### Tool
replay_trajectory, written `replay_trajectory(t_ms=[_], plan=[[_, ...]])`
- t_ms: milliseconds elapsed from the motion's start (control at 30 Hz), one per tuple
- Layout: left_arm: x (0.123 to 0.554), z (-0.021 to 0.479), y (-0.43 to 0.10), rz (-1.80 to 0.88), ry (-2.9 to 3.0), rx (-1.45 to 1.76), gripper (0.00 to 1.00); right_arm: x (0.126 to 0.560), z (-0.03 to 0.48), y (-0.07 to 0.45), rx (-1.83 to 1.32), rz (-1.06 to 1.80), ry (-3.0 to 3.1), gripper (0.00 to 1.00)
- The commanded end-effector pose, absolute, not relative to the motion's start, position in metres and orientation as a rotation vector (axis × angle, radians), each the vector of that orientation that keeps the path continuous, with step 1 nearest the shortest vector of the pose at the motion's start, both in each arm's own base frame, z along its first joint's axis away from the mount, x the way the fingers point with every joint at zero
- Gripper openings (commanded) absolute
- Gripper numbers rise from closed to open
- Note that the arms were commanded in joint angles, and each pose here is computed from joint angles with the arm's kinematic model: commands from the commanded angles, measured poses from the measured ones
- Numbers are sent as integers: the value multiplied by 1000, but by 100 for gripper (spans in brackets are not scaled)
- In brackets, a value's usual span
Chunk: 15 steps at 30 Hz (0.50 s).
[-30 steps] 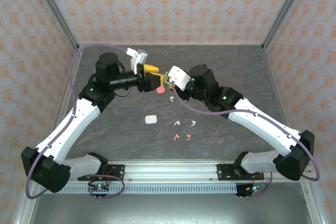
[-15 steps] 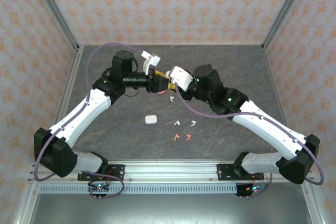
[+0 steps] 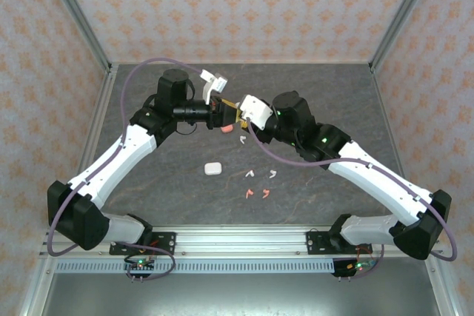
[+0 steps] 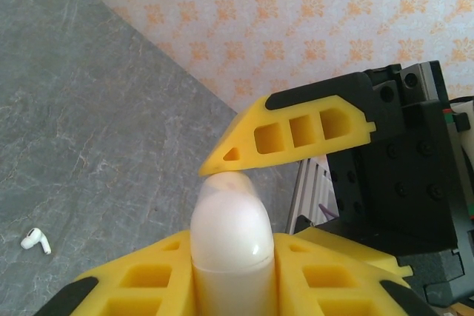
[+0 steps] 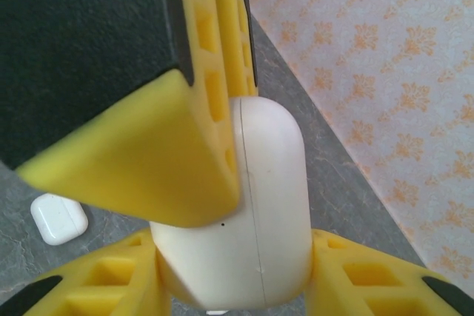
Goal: Insert the wireless bluetooth earbuds into the charging case
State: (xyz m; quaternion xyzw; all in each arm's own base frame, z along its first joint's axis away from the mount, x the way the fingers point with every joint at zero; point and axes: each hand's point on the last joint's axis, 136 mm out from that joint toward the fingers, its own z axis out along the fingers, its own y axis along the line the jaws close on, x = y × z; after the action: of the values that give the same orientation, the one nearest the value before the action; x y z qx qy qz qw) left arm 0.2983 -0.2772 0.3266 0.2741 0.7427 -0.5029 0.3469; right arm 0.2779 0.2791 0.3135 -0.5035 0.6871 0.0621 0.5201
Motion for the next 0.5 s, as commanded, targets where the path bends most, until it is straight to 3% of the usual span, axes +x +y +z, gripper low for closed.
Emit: replay_trajectory(t_ms=[0,200,267,467], plan=[[286,344,-283,-1326,1866,789,23,282,331,280,-1157,162,1642,43],[283,349,-279,-1275,1839,798,20,278,334,282,-1152,197,1645,61],[285,349,-275,-1216,1831,783,14,276,335,281,-1155,223,1653,67],[288,352,-267,-1129,1758,761,11,263,341,272,-1150,451,1708,89]])
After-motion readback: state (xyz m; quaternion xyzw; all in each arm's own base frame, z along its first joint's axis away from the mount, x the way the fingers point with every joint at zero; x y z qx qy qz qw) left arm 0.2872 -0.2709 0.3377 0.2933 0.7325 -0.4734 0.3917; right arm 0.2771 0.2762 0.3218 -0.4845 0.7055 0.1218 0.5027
